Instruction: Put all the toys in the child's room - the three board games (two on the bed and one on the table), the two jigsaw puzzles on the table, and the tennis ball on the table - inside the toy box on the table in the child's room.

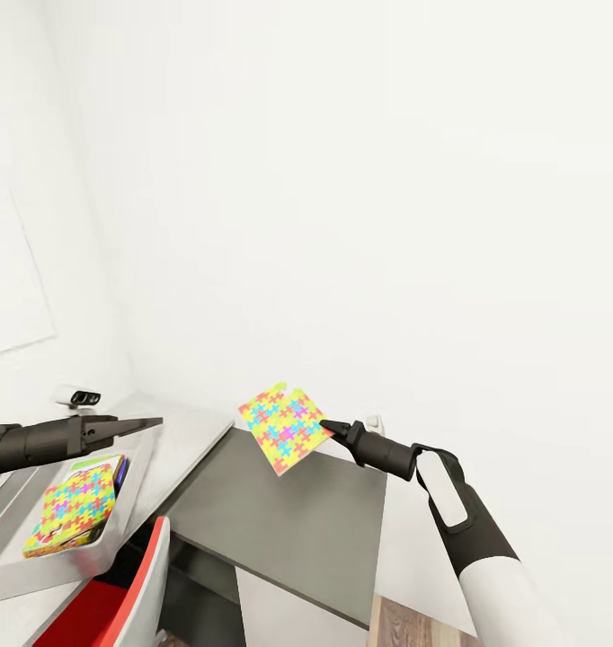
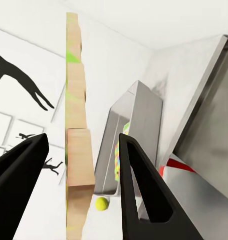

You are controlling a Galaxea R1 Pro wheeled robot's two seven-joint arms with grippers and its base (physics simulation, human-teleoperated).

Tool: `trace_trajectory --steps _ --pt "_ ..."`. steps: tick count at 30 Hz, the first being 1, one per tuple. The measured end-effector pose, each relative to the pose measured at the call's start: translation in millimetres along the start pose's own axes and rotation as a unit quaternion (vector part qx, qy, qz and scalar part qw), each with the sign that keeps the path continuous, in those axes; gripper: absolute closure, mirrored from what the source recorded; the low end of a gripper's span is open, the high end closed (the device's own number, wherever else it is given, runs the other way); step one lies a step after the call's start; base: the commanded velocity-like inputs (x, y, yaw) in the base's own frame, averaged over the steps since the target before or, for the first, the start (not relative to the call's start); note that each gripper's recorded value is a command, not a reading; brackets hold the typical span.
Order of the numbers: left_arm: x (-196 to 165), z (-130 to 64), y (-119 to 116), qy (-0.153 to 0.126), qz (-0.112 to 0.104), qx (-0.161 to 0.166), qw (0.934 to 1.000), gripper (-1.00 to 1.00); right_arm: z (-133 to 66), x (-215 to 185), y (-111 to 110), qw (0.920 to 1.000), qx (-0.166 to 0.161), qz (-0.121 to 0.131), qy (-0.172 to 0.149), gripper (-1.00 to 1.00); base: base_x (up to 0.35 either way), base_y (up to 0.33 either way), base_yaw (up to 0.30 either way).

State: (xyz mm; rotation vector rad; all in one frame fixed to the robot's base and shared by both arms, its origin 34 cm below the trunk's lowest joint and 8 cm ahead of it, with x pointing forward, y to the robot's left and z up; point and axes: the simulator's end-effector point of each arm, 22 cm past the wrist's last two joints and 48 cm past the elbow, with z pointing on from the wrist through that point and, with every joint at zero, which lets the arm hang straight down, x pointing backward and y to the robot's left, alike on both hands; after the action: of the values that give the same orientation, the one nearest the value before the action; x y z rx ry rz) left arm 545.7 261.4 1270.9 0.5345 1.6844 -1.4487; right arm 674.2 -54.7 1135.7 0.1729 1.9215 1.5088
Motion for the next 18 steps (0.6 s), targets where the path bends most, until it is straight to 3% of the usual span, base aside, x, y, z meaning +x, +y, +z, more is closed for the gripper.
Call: trace_trajectory --steps 7,18 --pt "-0.9 -0.5 0.6 -0.004 -0.001 0.0 1.0 -1.0 0.1 0.4 -1.9 1.0 0.004 -0.001 0.0 1.0 0.0 0.0 0.041" --pt "-0.7 0.0 1.1 -0.004 -0.001 0.0 1.0 -1.0 0.6 0.8 -2.4 1.0 0.005 -0.001 0.001 1.0 -0.154 -0.017 0.263"
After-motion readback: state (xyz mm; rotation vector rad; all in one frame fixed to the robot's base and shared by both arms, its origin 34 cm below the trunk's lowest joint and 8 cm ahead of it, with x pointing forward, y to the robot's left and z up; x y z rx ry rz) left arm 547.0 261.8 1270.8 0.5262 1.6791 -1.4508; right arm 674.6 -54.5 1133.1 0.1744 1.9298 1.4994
